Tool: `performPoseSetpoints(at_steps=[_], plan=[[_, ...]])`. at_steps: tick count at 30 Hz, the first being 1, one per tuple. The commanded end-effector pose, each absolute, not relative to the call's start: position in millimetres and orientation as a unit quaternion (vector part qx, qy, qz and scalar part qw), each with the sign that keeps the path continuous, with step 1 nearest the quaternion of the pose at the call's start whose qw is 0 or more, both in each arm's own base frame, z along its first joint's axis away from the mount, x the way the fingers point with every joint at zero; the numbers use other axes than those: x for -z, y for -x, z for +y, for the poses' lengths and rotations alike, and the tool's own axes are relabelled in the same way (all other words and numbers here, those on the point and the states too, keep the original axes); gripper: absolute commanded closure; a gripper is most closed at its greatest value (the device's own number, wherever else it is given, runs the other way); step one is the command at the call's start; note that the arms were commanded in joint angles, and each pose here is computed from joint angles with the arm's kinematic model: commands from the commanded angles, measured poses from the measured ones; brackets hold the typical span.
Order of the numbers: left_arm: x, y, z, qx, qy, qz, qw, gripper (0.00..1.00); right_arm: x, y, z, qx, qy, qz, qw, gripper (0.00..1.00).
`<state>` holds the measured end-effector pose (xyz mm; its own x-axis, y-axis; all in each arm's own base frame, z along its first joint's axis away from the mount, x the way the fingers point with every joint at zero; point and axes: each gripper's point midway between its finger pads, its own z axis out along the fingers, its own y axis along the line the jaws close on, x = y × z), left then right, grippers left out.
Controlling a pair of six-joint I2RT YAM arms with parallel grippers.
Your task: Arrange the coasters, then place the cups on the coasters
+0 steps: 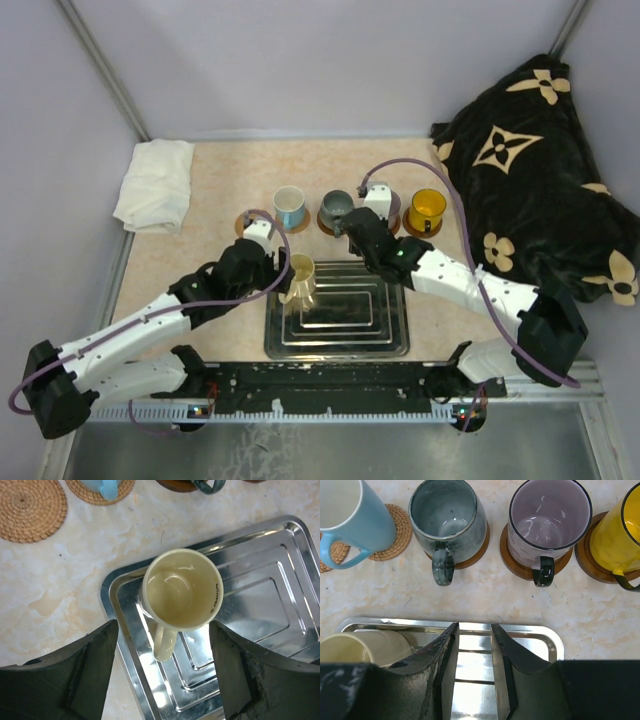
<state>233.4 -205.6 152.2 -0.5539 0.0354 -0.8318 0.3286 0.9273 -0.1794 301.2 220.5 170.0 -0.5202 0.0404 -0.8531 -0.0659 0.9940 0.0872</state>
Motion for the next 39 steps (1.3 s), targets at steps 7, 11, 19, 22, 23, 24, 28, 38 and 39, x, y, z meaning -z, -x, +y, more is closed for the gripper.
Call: performPoseSetpoints(at_steps=[7, 11, 19, 22, 23, 24, 28, 38, 39], plan=[[-121, -197, -209, 0.175, -0.139, 0.892, 0.393, 0.30, -198, -307, 213, -0.069, -0.019, 0.852, 0.519, 0.67], [-114, -196, -211, 0.170, -0.141, 0.896, 0.384, 0.31, -192, -301, 208, -0.067, -0.026, 0.856, 0.513, 0.67], [-104, -199, -215, 0.165, -0.150, 0.898, 0.380, 0.38, -173, -288, 193, -0.053, -0.037, 0.867, 0.495, 0.68], [-94, -198, -215, 0.158, -0.151, 0.903, 0.370, 0.38, -170, -285, 189, -0.049, -0.042, 0.868, 0.492, 0.68], [-92, -198, -215, 0.156, -0.150, 0.904, 0.369, 0.38, -169, -284, 187, -0.048, -0.044, 0.868, 0.491, 0.68], [-91, -198, -215, 0.155, -0.150, 0.904, 0.369, 0.38, -168, -283, 186, -0.046, -0.045, 0.869, 0.490, 0.68], [-87, -200, -216, 0.155, -0.148, 0.904, 0.370, 0.40, -163, -280, 183, -0.043, -0.049, 0.872, 0.485, 0.68], [-81, -204, -223, 0.157, -0.151, 0.903, 0.370, 0.47, -155, -277, 180, -0.038, -0.052, 0.877, 0.476, 0.69], [-79, -203, -223, 0.157, -0.151, 0.904, 0.367, 0.48, -155, -277, 180, -0.038, -0.052, 0.877, 0.476, 0.69]])
